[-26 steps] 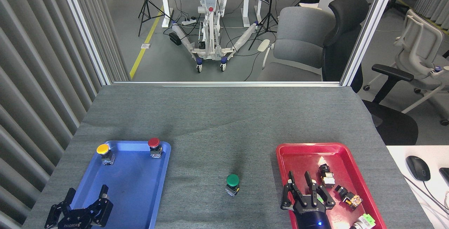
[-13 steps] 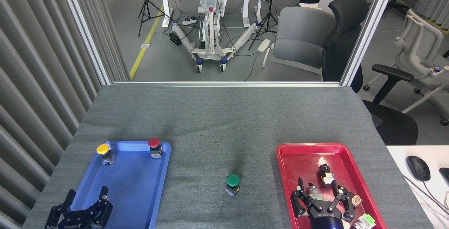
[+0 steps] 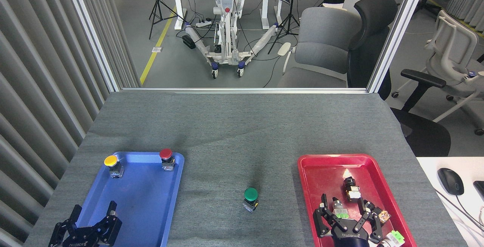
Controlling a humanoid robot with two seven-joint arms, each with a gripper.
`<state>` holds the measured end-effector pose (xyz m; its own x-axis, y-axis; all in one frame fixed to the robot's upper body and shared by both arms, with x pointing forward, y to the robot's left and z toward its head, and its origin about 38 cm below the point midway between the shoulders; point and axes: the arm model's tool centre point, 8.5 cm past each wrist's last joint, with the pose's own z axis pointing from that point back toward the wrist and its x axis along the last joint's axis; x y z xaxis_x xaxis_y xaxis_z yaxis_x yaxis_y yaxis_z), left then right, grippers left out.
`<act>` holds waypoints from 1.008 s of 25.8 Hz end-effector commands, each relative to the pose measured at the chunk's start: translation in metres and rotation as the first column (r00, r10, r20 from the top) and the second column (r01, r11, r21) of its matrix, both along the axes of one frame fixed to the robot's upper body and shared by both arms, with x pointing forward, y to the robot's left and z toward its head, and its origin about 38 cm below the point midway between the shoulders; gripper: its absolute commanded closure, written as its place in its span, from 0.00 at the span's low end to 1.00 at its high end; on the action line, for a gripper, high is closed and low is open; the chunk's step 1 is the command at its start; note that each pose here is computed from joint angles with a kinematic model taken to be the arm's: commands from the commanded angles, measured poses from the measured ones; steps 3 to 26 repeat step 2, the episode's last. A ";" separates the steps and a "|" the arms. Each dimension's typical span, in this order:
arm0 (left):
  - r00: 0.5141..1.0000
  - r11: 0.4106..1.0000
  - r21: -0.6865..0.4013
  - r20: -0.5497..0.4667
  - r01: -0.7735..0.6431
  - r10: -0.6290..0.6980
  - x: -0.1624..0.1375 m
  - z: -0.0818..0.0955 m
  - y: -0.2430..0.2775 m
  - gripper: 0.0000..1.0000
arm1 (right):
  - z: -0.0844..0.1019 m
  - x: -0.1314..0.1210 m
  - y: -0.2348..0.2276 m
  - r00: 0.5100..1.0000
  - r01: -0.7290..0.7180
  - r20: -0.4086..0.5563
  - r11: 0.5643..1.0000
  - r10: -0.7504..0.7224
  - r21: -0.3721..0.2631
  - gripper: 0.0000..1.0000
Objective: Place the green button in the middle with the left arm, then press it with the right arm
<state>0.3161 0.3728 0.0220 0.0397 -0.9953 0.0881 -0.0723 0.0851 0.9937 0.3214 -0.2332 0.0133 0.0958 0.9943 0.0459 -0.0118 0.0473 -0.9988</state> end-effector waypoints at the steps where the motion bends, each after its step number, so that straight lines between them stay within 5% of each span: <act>1: 1.000 1.000 -0.001 0.001 -0.001 0.001 0.000 0.000 0.000 0.00 | 0.000 0.000 0.000 1.000 0.001 0.001 1.000 -0.001 -0.001 0.00; 26: 1.000 1.000 0.000 -0.001 -0.001 0.001 0.000 -0.001 0.000 0.00 | 0.000 0.000 0.000 1.000 0.001 0.003 1.000 -0.001 -0.001 0.00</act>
